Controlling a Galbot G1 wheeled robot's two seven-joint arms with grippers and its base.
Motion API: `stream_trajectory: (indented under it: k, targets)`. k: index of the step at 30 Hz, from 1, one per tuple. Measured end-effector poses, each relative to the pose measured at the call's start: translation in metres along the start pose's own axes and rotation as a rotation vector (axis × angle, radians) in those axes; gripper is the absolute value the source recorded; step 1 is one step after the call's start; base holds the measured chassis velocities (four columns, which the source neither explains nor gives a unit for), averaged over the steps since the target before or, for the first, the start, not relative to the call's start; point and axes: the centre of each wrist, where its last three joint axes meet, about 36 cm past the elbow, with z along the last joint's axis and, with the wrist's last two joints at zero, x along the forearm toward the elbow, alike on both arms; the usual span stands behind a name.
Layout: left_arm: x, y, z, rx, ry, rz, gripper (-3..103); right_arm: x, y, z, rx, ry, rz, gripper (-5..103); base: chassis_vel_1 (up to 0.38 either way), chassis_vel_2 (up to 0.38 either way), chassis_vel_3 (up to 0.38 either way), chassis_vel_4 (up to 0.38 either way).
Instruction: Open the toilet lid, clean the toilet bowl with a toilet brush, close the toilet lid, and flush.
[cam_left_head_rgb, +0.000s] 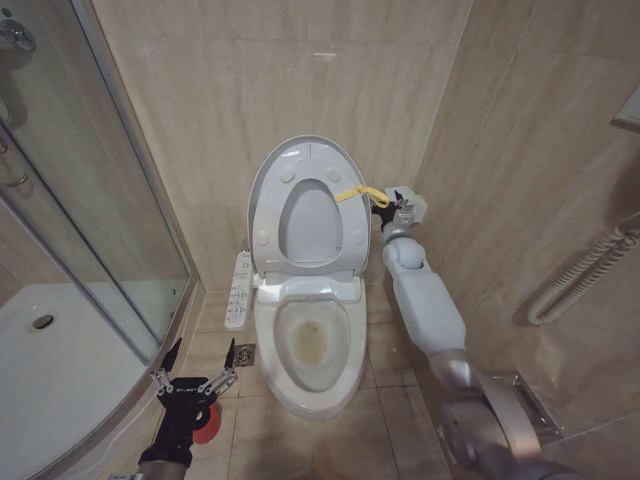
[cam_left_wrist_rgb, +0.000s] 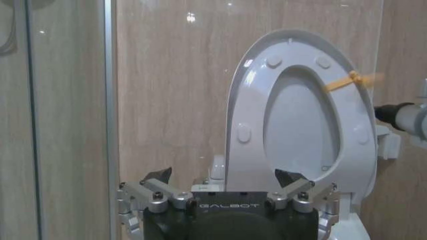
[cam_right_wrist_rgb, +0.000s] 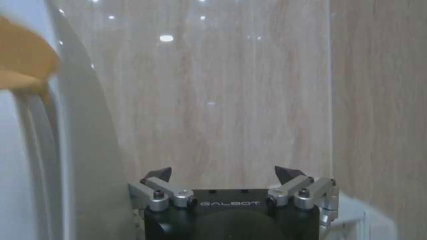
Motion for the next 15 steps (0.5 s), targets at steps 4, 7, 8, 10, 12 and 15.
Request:
stream_trajectory:
  k: [4,7,8,10,12,15]
  targets:
    - [0.000,0.000,0.000,0.000,0.000,0.000,100,0.026,0.000,0.001,0.009,0.031,-0.039,100,0.000,0.000,0.000,0.000]
    - [0.000,0.000,0.000,0.000,0.000,0.000,100,0.044,-0.004,0.004,0.025,0.043,-0.049,100,0.000,0.000,0.000,0.000]
    - [0.000,0.000,0.000,0.000,0.000,0.000,100,0.044,-0.004,0.004,0.025,0.043,-0.049,100,0.000,0.000,0.000,0.000]
    - [0.000,0.000,0.000,0.000,0.000,0.000,100,0.063,-0.010,0.004,0.042,0.052,-0.054,100,0.000,0.000,0.000,0.000]
    - [0.000,0.000,0.000,0.000,0.000,0.000,100,0.075,-0.015,0.003,0.057,0.046,-0.056,100,0.000,0.000,0.000,0.000]
    - [0.000,0.000,0.000,0.000,0.000,0.000,100,0.113,-0.029,0.004,0.090,0.044,-0.051,100,0.000,0.000,0.000,0.000]
